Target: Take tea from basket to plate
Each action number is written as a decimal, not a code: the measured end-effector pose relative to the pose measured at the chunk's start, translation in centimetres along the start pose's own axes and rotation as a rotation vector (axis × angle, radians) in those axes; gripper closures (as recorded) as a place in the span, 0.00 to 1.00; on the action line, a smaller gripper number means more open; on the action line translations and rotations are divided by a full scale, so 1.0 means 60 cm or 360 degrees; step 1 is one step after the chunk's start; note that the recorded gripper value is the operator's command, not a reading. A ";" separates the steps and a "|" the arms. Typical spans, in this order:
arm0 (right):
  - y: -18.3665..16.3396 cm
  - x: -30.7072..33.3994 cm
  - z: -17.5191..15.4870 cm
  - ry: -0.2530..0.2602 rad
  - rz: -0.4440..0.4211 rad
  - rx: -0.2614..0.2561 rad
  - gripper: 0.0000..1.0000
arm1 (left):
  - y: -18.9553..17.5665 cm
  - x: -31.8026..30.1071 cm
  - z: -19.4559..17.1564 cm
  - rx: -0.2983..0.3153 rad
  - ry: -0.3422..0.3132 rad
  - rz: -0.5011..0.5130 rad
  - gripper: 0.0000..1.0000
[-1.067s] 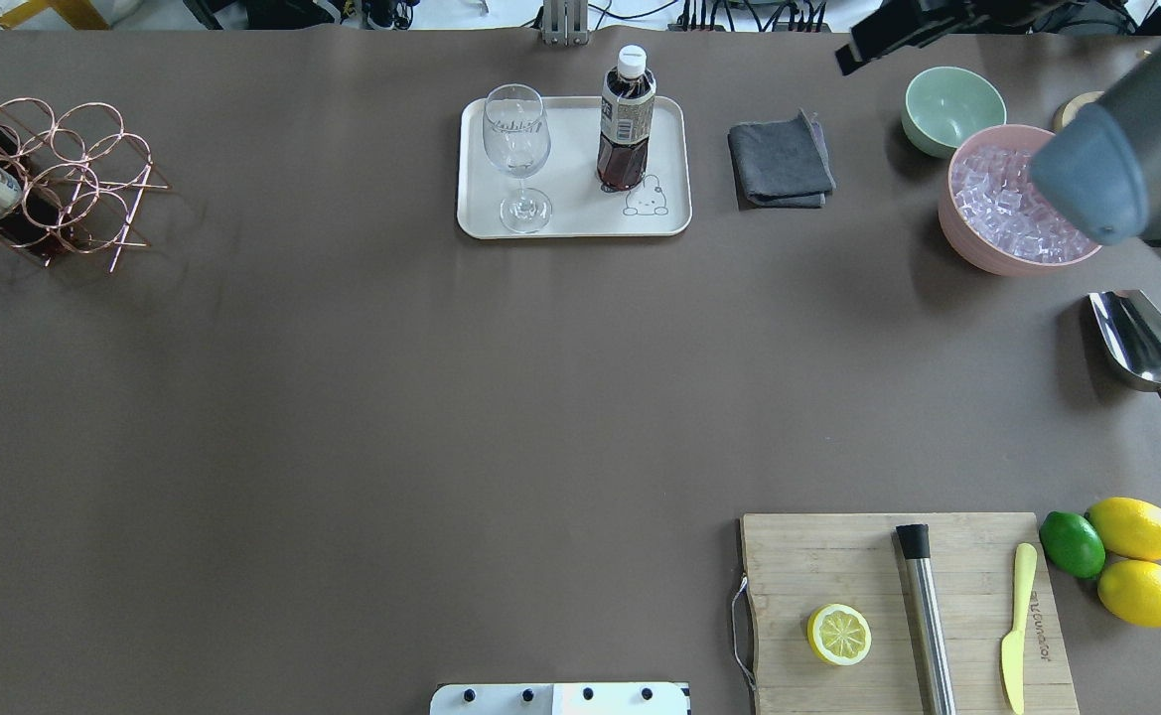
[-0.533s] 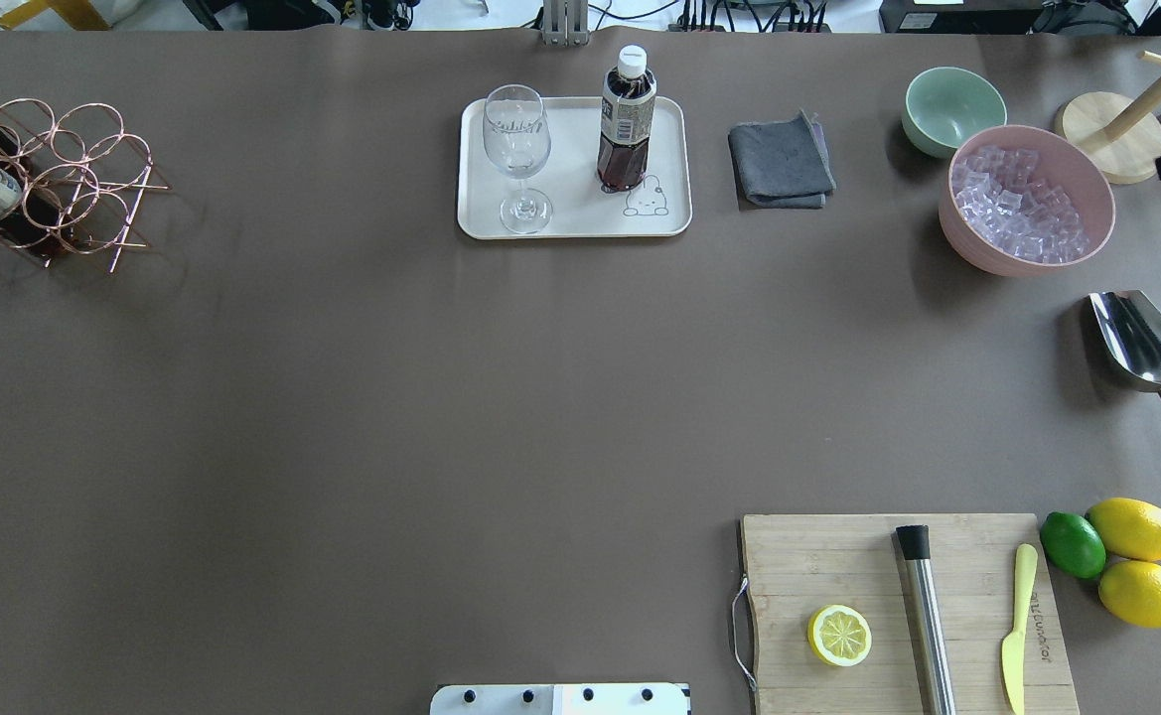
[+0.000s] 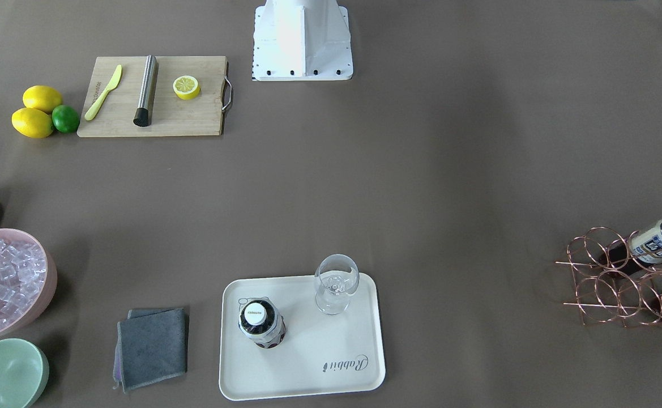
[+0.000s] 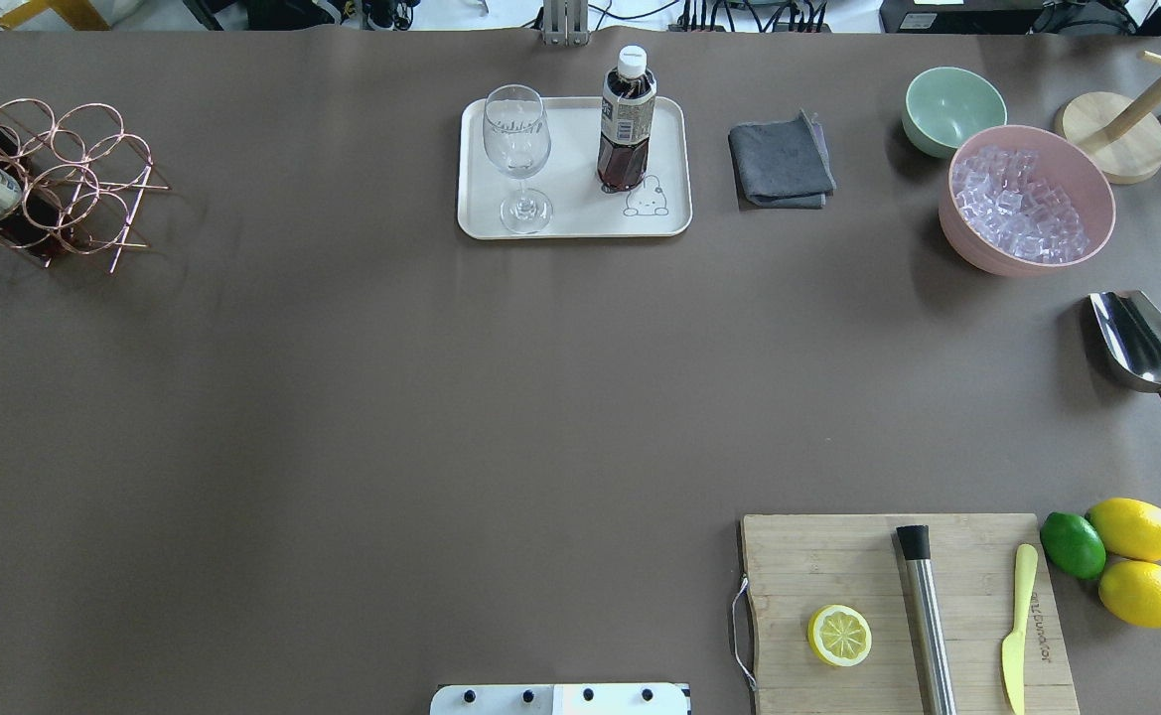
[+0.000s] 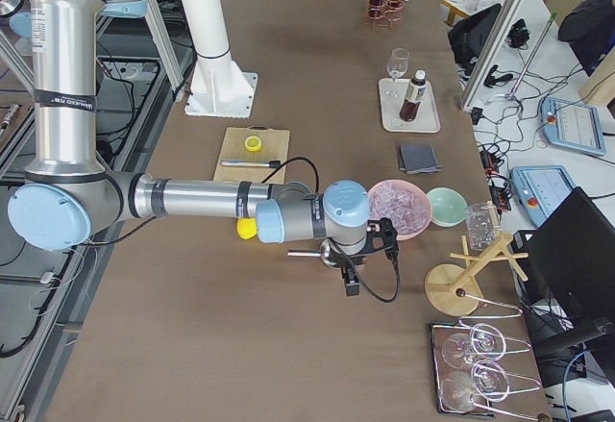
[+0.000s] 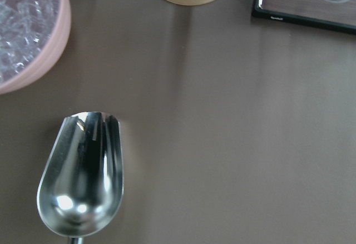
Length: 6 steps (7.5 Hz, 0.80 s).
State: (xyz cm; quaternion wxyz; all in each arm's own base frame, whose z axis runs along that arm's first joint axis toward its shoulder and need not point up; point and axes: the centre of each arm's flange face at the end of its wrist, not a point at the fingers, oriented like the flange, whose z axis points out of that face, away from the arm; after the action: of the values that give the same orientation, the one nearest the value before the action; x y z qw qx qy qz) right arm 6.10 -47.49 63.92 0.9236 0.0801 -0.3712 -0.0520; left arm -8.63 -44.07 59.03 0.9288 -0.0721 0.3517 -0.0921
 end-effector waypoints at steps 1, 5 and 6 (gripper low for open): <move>0.021 0.027 0.013 0.0056 0.0026 -0.0033 0.00 | -0.006 -0.016 0.014 -0.0008 0.0000 0.0168 0.01; 0.050 0.065 0.051 0.0042 0.0116 -0.0113 0.00 | -0.026 -0.045 0.056 -0.0043 0.0092 0.0262 0.01; 0.053 0.070 0.056 0.0041 0.0126 -0.0124 0.00 | -0.032 -0.051 0.064 -0.0024 0.0095 0.0278 0.01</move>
State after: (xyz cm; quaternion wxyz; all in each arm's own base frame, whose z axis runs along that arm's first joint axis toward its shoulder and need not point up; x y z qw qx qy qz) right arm 6.88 -45.41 69.75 0.9320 0.0300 -0.3600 -0.0287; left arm -8.55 -45.01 64.23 0.9218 -0.0453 0.3849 -0.0101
